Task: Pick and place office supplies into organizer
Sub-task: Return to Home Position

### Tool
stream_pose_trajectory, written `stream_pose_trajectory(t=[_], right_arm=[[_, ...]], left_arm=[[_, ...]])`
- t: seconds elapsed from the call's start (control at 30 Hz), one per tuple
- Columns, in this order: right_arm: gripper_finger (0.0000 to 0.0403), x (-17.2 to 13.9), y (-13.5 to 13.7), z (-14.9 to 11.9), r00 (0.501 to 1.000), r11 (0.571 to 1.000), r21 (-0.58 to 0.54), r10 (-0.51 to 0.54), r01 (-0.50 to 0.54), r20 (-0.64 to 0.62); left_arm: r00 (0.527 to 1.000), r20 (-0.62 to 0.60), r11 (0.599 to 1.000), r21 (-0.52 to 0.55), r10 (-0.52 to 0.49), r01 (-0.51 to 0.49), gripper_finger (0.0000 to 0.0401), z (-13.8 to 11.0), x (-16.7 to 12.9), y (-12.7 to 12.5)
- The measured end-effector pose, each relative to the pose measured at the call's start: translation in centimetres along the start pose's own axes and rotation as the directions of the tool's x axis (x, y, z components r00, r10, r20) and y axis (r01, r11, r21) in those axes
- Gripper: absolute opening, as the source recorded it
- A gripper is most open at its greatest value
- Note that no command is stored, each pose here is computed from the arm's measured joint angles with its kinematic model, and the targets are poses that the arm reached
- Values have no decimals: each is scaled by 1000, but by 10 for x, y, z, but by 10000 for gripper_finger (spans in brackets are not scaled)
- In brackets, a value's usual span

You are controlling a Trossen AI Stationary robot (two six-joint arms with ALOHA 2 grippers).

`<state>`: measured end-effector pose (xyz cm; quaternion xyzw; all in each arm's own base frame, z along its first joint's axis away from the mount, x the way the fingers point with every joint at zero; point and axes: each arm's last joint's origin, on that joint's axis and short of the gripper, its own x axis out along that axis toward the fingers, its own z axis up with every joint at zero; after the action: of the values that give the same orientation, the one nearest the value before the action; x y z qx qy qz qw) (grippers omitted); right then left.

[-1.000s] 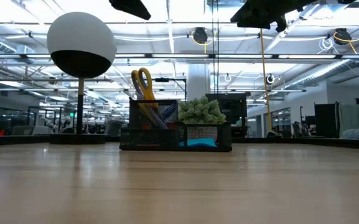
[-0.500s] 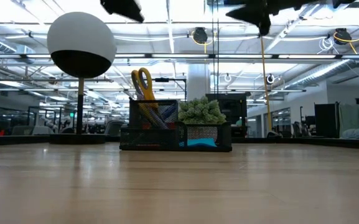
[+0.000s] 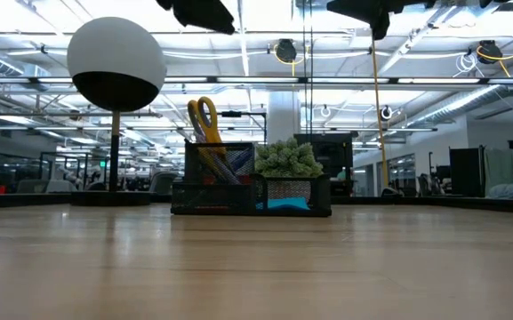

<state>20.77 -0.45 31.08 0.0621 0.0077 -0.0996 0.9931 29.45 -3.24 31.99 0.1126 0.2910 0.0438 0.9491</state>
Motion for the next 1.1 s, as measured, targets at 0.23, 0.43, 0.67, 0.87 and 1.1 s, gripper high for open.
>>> stream_pose_trajectory(t=[0.23,0.43,0.67,0.87,1.1], right_arm=[[153,-2,-8,4,999,999,-20,-28,29,21],[153,-2,-14,6,1000,999,-21,25,-24,19],[153,-6,-16,8,999,1000,-13,20,-19,32],[153,-11,-14,12,996,997,-11,73,-72,45],[153,-16,-16,7,990,997,-12,81,-80,118]], left_arm=[[999,36,999,-43,-16,18,191,-1,5,34],[999,41,997,-69,21,-18,191,-2,-1,48],[991,121,995,-95,55,-43,191,-20,-29,53],[938,327,986,-148,116,-70,191,-53,-62,51],[864,477,982,-167,158,-87,191,-92,-99,45]])
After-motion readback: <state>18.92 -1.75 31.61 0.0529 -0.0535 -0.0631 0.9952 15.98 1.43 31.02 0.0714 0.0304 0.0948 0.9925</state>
